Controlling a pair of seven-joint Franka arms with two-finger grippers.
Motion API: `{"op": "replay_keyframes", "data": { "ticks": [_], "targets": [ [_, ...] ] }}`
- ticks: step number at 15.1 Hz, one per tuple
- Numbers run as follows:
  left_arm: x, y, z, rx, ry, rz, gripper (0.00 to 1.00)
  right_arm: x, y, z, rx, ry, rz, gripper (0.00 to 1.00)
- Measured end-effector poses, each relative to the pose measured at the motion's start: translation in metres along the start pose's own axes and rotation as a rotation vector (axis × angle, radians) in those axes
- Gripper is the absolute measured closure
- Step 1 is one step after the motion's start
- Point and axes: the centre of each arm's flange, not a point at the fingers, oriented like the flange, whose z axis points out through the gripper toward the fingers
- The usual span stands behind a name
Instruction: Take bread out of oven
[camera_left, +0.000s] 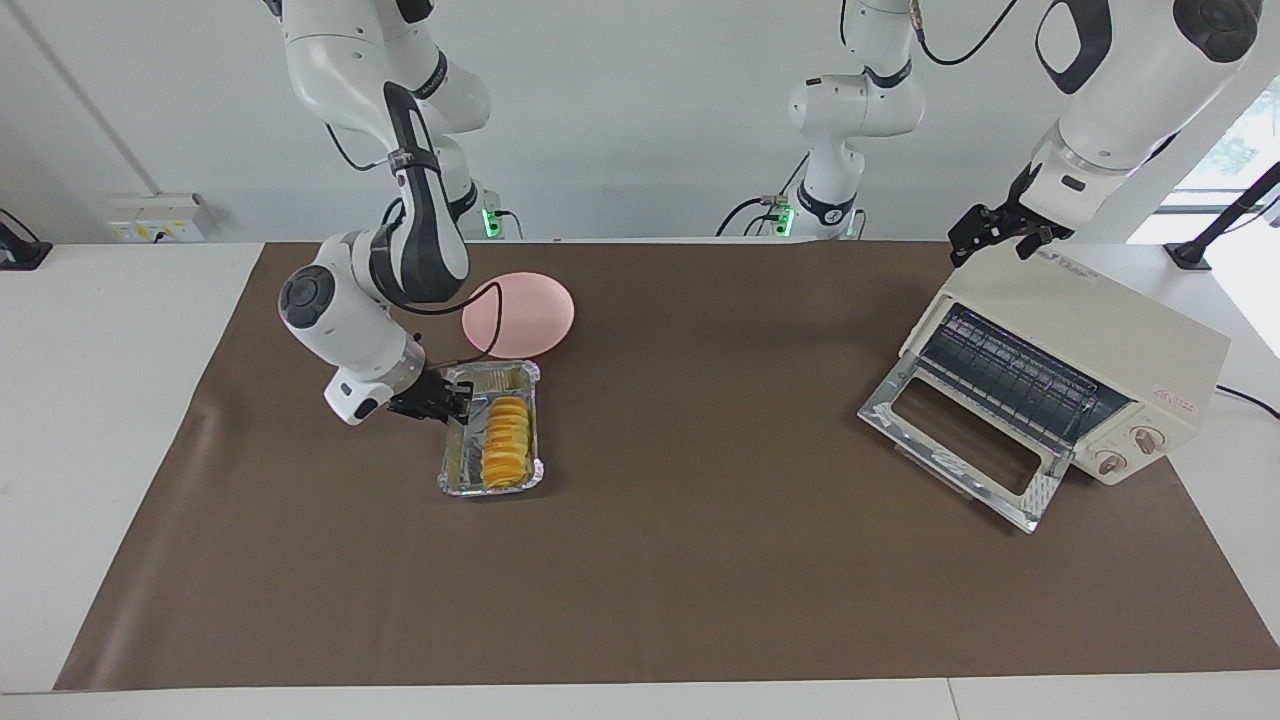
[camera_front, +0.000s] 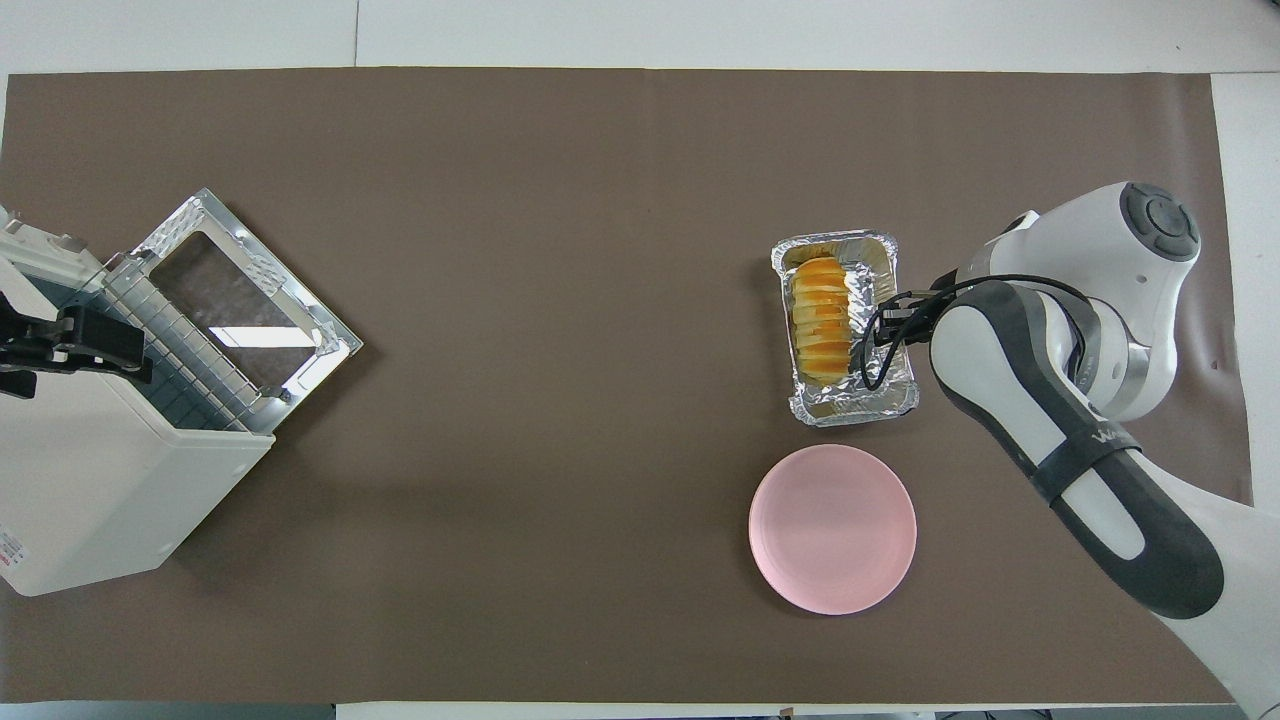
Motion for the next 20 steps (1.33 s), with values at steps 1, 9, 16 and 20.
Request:
{"op": "replay_keyframes", "data": {
  "ticks": [1,9,16,20],
  "targets": [
    [0.000,0.000,0.000,0.000,0.000,0.000,0.00,0.002,-0.005,-0.010,0.002,0.020,-0.004,0.51],
    [0.000,0.000,0.000,0.000,0.000,0.000,0.00,0.011,-0.088,-0.018,-0.046,0.118,-0.010,0.00],
    [0.000,0.000,0.000,0.000,-0.001,0.000,0.00,0.016,-0.070,0.020,-0.053,0.126,0.014,0.00],
    [0.000,0.000,0.000,0.000,-0.001,0.000,0.00,0.008,-0.079,0.033,-0.057,0.119,-0.004,0.23]
  ]
}}
